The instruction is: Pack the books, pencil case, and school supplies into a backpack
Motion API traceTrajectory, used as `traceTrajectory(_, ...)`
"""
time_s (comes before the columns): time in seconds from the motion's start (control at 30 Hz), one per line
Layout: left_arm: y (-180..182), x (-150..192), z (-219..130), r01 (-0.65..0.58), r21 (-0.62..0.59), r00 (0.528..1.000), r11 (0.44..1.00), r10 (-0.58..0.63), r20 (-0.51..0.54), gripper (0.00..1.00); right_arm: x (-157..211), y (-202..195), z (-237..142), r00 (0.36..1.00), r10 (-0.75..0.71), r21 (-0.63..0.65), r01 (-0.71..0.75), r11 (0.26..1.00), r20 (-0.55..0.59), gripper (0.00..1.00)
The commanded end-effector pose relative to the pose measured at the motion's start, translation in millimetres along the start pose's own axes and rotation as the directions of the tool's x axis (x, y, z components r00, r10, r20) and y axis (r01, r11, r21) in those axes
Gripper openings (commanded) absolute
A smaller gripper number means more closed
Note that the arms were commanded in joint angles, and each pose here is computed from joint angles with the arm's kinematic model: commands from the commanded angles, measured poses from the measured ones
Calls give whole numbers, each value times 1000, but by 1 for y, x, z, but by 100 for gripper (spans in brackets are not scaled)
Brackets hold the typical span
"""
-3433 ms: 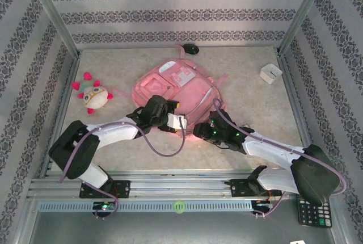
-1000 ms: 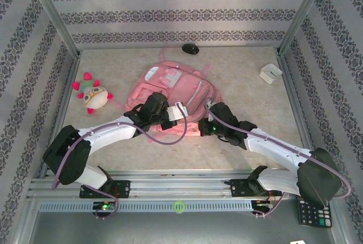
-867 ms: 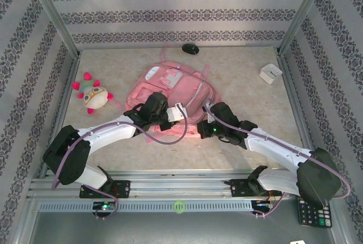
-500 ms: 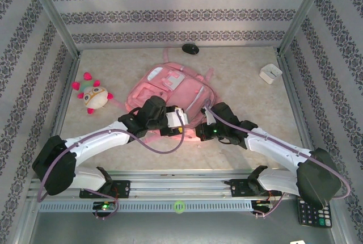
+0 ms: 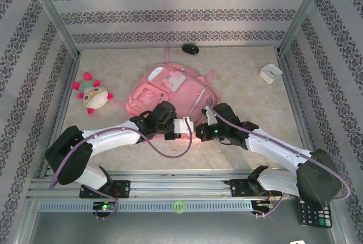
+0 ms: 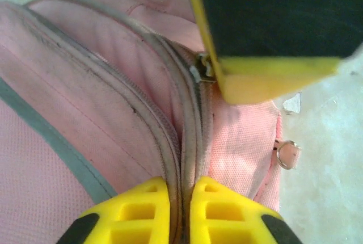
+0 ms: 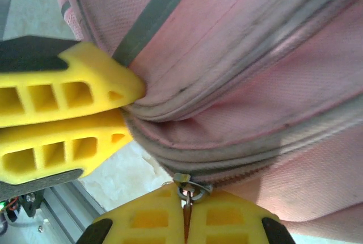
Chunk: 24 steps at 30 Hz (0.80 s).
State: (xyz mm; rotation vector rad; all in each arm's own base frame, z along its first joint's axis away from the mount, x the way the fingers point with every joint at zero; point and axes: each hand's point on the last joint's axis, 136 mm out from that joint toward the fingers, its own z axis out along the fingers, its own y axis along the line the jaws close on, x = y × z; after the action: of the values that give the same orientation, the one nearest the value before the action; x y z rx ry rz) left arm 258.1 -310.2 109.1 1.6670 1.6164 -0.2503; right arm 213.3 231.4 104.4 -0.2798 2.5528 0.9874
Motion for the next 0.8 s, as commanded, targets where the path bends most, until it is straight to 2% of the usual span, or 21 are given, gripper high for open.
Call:
traceTrajectory(0.0, -9, 30, -14, -41, 21, 991, 999, 44, -126, 6, 2, -10, -15, 1000, 25, -22, -25, 999, -3, 0)
traceTrajectory(0.17, -18, 57, -37, -68, 66, 967, 996, 81, -240, 5, -2, -33, -26, 999, 44, 8, -44, 999, -12, 0)
traceTrajectory(0.4, -21, 91, -64, -66, 94, 920, 993, 97, -381, 5, 6, -13, -22, 999, 5, -33, -7, 999, -46, 0)
traceTrajectory(0.57, 2, 123, -84, -58, 16, 860, 998, 58, -507, 10, 24, 21, -7, 999, -11, -80, 8, 997, -42, 0)
traceTrajectory(0.77, 42, 138, -100, -26, -112, 833, 993, -40, -552, 19, 35, 58, 21, 1000, -24, -117, 25, 993, 15, 0)
